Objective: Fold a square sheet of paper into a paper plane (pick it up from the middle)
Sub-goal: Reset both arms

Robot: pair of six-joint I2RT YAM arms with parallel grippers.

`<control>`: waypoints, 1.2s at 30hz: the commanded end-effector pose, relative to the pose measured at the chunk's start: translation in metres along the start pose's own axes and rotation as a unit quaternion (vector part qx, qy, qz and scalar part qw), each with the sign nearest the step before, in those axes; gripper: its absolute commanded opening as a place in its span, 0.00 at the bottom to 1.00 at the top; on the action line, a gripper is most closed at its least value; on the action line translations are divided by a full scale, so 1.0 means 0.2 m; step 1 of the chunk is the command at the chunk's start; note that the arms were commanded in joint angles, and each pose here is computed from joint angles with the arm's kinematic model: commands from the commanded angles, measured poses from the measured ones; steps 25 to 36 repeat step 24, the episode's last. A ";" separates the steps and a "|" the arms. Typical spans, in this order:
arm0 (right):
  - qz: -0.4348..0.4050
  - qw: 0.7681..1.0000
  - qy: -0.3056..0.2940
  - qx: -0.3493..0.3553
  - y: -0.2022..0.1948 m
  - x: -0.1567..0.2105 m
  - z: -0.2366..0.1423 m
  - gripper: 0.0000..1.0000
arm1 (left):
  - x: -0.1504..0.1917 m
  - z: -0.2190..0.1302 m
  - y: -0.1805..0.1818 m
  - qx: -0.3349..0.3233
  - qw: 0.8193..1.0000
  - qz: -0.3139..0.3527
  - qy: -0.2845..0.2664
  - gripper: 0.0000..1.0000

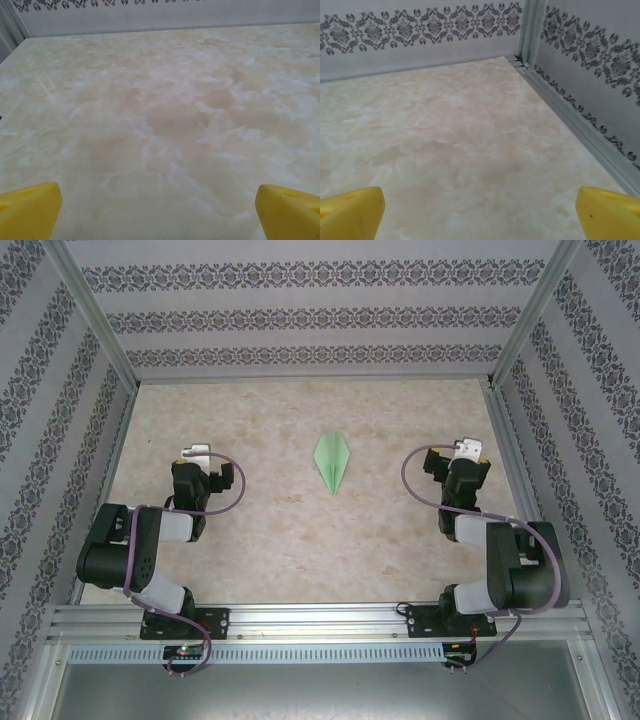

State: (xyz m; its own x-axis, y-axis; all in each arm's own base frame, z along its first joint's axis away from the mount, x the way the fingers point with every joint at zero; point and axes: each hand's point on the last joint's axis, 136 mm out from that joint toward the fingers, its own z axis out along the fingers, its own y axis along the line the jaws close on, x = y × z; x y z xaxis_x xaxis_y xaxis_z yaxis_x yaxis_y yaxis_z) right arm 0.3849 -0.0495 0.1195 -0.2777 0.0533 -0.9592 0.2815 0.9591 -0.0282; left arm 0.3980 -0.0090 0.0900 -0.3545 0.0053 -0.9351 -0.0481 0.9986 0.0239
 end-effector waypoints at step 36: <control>-0.017 0.997 -0.036 -0.067 0.13 -0.05 0.01 0.98 | -0.07 0.02 -0.06 0.038 0.999 0.024 -0.021 1.00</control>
